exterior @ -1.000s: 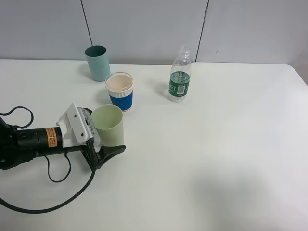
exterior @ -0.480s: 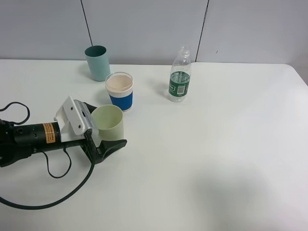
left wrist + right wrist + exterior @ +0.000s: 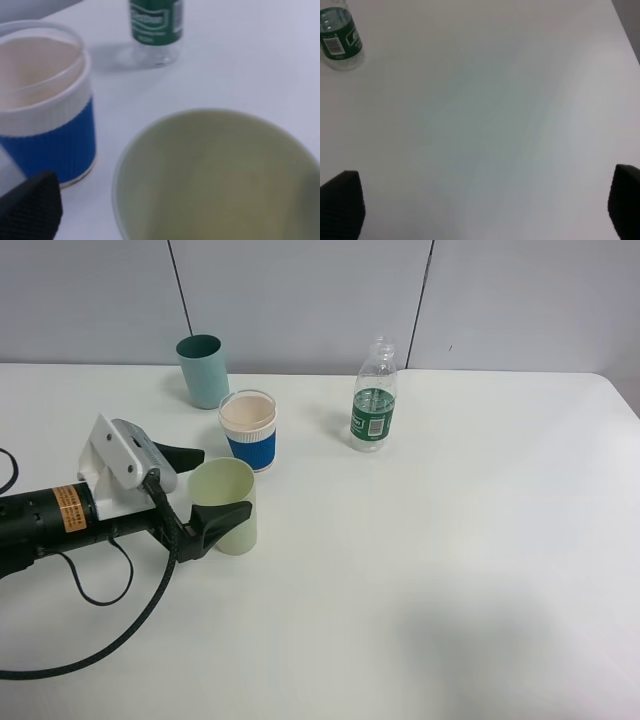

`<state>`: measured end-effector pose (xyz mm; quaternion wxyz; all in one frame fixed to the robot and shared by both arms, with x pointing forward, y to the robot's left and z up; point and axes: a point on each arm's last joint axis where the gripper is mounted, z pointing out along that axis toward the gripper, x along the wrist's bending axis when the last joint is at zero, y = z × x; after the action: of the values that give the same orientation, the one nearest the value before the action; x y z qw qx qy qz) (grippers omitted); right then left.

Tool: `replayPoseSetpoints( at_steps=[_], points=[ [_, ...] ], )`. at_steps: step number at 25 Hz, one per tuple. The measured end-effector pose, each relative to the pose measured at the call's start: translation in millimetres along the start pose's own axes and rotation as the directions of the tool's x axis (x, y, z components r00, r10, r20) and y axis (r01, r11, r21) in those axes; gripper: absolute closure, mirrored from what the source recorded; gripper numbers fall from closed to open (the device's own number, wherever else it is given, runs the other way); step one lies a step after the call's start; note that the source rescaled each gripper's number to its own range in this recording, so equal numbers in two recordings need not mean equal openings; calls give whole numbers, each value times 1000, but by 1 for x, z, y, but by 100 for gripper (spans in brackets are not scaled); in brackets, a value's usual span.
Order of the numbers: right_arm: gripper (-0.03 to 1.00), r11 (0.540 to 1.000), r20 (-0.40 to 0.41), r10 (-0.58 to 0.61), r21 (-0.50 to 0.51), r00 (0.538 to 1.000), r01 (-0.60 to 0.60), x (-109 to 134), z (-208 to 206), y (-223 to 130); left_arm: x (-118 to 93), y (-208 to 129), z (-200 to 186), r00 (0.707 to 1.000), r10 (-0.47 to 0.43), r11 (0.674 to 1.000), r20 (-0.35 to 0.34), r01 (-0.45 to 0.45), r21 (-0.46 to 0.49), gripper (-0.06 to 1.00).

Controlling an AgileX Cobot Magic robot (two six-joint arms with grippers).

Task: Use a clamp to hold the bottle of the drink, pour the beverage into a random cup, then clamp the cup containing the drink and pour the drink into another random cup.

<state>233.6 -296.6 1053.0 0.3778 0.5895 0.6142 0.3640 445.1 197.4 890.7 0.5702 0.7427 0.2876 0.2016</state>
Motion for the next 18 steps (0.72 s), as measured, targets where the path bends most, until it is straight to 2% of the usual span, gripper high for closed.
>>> replayPoseSetpoints(
  at_steps=[9, 14, 18],
  points=[
    [3, 1000, 0, 0, 0, 1000, 0, 0, 0, 0, -17, 15, -45, 992, -14, 998, -123, 6, -65, -3],
    [3, 1000, 0, 0, 0, 1000, 0, 0, 0, 0, -18, 26, -57, 985, 7, 999, -170, -14, -41, -3],
    [3, 1000, 0, 0, 0, 1000, 0, 0, 0, 0, -18, 39, -68, 972, -25, 997, -233, 7, -81, -3]
  ],
)
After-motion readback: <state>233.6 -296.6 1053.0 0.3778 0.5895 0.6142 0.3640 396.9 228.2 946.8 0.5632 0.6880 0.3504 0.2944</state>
